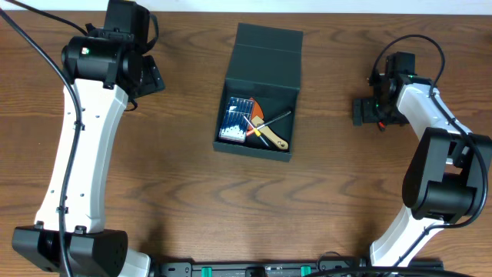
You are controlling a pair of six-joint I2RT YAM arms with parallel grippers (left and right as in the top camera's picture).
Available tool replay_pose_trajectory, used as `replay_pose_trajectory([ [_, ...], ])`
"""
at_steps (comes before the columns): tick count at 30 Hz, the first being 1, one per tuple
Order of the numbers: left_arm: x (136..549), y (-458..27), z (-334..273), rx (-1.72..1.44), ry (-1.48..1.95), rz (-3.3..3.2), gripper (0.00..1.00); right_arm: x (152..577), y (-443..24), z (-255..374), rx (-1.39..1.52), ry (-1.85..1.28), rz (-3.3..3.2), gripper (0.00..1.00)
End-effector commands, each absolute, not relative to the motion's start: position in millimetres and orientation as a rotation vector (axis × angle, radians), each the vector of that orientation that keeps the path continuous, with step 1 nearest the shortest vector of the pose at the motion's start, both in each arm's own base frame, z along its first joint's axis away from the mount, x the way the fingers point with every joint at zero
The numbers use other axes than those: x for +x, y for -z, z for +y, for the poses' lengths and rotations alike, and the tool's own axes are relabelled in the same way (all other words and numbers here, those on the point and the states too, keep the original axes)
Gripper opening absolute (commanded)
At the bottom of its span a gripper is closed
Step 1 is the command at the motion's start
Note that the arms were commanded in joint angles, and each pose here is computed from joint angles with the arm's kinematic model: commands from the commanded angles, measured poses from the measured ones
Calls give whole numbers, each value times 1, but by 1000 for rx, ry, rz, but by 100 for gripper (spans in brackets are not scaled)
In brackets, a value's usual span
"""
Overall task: Pack container
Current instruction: 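Move the right gripper right and down over the red pliers, then close the right gripper on the pliers handles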
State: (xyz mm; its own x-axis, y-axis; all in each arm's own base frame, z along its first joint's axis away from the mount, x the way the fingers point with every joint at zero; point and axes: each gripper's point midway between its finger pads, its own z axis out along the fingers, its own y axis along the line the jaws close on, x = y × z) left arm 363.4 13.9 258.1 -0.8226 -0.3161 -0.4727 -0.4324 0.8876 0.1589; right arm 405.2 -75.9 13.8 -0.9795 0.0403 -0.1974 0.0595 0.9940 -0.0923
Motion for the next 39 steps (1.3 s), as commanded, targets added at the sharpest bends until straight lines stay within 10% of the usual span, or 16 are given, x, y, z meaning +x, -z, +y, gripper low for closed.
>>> replay_pose_trajectory([
  [1,363,-258,17,-564,-375,2607,99,398,7,-82,156,133,2990,97],
  [16,363,-258,17,-564,-375,2607,99,391,33,-79,140,96,3051,96],
  [39,363,-258,17,-564,-375,2607,99,382,33,-77,147,90,3091,61],
])
